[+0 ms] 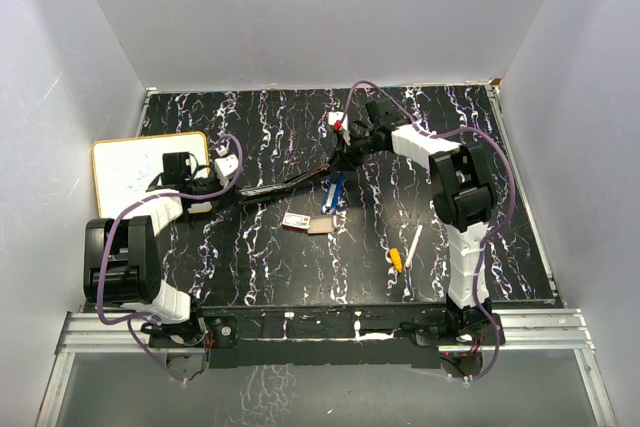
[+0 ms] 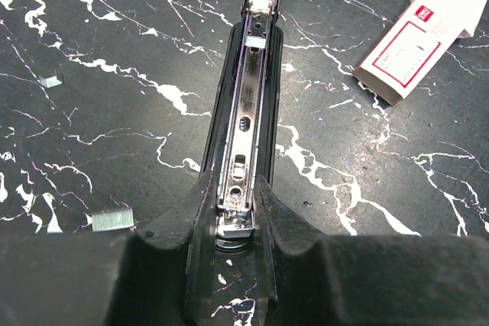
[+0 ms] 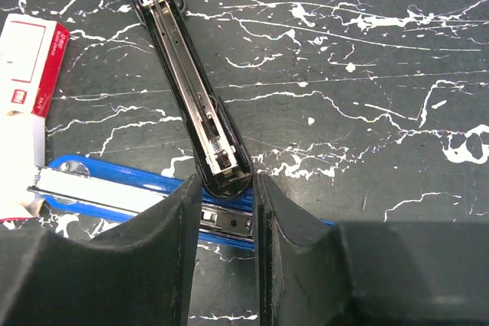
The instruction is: Load the staples into the stapler
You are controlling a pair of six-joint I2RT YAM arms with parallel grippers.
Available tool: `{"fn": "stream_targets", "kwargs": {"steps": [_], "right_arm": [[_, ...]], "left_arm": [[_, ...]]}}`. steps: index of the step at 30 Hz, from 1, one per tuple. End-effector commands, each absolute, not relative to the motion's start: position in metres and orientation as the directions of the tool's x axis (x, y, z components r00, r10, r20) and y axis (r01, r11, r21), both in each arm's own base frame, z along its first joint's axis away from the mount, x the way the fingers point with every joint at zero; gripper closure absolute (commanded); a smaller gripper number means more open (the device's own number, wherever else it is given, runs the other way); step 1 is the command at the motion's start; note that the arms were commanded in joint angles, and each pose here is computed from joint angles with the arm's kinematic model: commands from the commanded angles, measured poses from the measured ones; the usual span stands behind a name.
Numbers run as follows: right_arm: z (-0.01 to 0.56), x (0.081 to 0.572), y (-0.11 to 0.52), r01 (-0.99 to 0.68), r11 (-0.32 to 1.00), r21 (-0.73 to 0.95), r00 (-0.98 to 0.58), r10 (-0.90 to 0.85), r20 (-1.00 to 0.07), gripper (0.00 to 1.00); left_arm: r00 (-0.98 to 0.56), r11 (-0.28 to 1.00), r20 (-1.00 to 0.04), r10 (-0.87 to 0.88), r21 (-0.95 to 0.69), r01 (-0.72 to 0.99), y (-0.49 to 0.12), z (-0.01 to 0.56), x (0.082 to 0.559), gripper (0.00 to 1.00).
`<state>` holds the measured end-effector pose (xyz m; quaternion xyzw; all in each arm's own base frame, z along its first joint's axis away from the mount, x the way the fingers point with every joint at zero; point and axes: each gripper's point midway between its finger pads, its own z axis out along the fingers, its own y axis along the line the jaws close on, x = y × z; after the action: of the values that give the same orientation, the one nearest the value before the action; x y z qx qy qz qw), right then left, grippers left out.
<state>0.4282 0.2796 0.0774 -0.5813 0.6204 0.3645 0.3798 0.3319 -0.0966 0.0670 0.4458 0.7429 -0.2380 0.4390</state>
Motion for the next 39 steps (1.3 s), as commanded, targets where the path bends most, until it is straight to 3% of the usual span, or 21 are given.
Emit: {"fn": "stream_targets", "kwargs": {"steps": [1, 3, 9, 16, 25, 34, 39], "right_arm": [[0.080, 0.442, 0.287, -0.995, 0.045, -0.088, 0.057, -0.467, -0.883, 0.92], [0.081, 0.446, 0.291, -0.994, 0.052, -0.095, 0.059, -0.472, -0.880, 0.89], [0.100, 0.475, 0.296, -0.982, 0.148, -0.116, 0.029, -0.490, -0.871, 0.64], [0.112, 0.486, 0.301, -0.979, 0.155, -0.131, 0.039, -0.492, -0.870, 0.48], [0.136, 0.474, 0.329, -0.982, 0.186, -0.043, -0.043, -0.434, -0.900, 0.43], [0.146, 0.460, 0.346, -0.941, 0.318, 0.116, -0.228, -0.343, -0.911, 0.43], [0.140, 0.456, 0.340, -0.936, 0.332, 0.116, -0.243, -0.372, -0.896, 0.44]], "left_arm": [[-0.215, 0.520, -0.865, 0.453, 0.060, 0.852, -0.088, 0.073, 0.342, 1.00], [-0.213, 0.522, -0.868, 0.448, 0.060, 0.851, -0.089, 0.071, 0.343, 1.00], [-0.242, 0.538, -0.862, 0.446, 0.042, 0.842, -0.090, 0.062, 0.348, 1.00], [-0.241, 0.520, -0.855, 0.459, 0.038, 0.854, -0.099, 0.055, 0.344, 1.00], [-0.294, 0.521, -0.830, 0.474, -0.004, 0.854, -0.121, 0.042, 0.338, 1.00], [-0.509, 0.561, -0.703, 0.497, -0.187, 0.806, -0.155, 0.012, 0.315, 0.73], [-0.489, 0.453, -0.726, 0.483, -0.271, 0.850, -0.170, 0.029, 0.282, 0.51]]}}
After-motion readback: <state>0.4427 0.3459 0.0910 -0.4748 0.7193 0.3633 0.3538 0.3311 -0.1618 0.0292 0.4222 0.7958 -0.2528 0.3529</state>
